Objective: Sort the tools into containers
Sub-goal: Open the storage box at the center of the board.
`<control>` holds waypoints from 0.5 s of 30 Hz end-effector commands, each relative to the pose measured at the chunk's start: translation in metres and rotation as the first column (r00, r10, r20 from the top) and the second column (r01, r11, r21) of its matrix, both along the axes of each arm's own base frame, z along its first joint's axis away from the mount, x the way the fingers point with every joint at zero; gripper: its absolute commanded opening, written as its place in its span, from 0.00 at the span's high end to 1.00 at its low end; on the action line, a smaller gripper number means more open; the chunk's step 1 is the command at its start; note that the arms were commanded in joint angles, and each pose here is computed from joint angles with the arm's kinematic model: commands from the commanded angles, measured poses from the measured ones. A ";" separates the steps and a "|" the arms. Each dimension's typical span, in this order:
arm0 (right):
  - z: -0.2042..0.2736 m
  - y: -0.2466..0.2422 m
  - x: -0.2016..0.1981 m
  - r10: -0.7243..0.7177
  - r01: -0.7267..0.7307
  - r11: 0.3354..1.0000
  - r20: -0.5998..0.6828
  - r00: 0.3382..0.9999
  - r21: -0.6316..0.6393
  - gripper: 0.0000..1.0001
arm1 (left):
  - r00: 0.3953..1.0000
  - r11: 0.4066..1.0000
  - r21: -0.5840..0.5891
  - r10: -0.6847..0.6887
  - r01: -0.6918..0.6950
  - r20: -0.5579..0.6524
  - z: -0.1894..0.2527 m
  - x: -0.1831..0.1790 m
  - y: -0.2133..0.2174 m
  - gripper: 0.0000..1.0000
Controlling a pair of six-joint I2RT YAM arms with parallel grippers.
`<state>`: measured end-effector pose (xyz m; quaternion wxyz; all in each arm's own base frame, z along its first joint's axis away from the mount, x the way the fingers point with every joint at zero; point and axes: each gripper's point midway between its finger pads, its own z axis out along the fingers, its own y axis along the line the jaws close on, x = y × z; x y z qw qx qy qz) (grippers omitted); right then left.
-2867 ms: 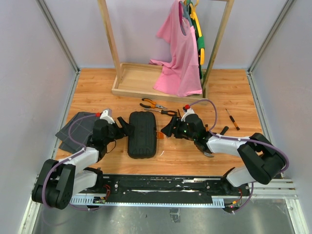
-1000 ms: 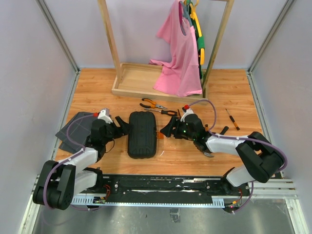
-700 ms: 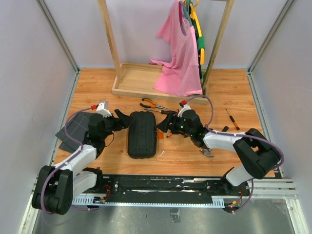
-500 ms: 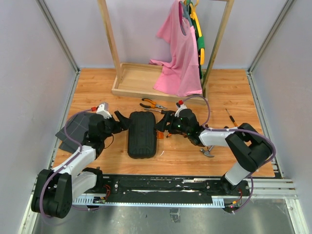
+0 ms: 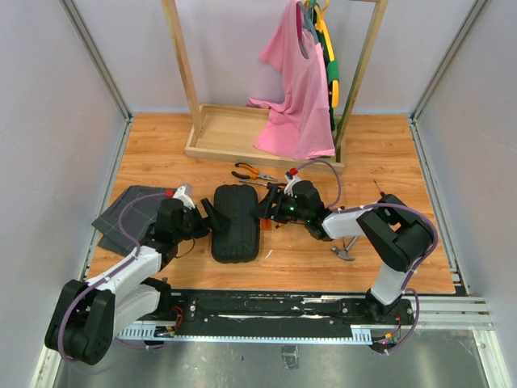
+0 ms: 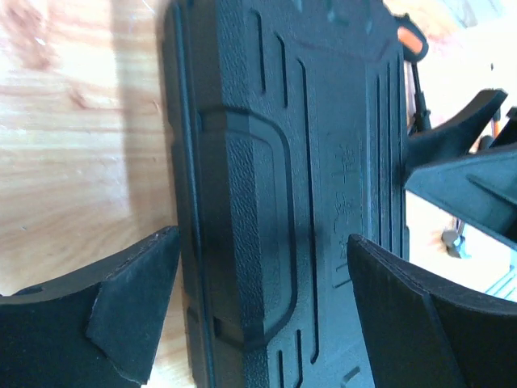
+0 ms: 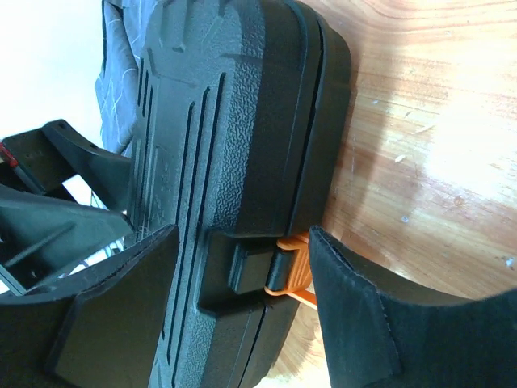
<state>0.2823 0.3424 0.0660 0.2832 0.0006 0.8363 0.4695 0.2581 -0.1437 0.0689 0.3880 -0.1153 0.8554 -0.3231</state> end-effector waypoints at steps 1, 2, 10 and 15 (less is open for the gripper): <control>0.013 0.006 0.007 0.003 -0.004 0.999 0.027 1.000 0.045 0.34 | 0.999 0.999 -0.041 -0.036 0.036 0.000 0.002 -0.004 -0.018 0.15; 0.012 0.005 0.007 0.001 -0.002 0.999 0.025 1.000 0.043 0.35 | 0.999 0.998 -0.043 -0.042 0.042 0.000 0.003 -0.004 -0.021 0.16; 0.013 -0.011 0.011 -0.023 0.022 0.999 0.029 0.999 0.029 0.36 | 0.996 0.995 -0.052 -0.082 0.083 0.023 0.014 0.007 -0.043 0.21; 0.011 -0.026 0.012 -0.047 0.047 0.999 0.032 0.998 -0.002 0.34 | 0.994 0.993 -0.048 -0.105 0.106 0.021 0.014 0.015 -0.057 0.22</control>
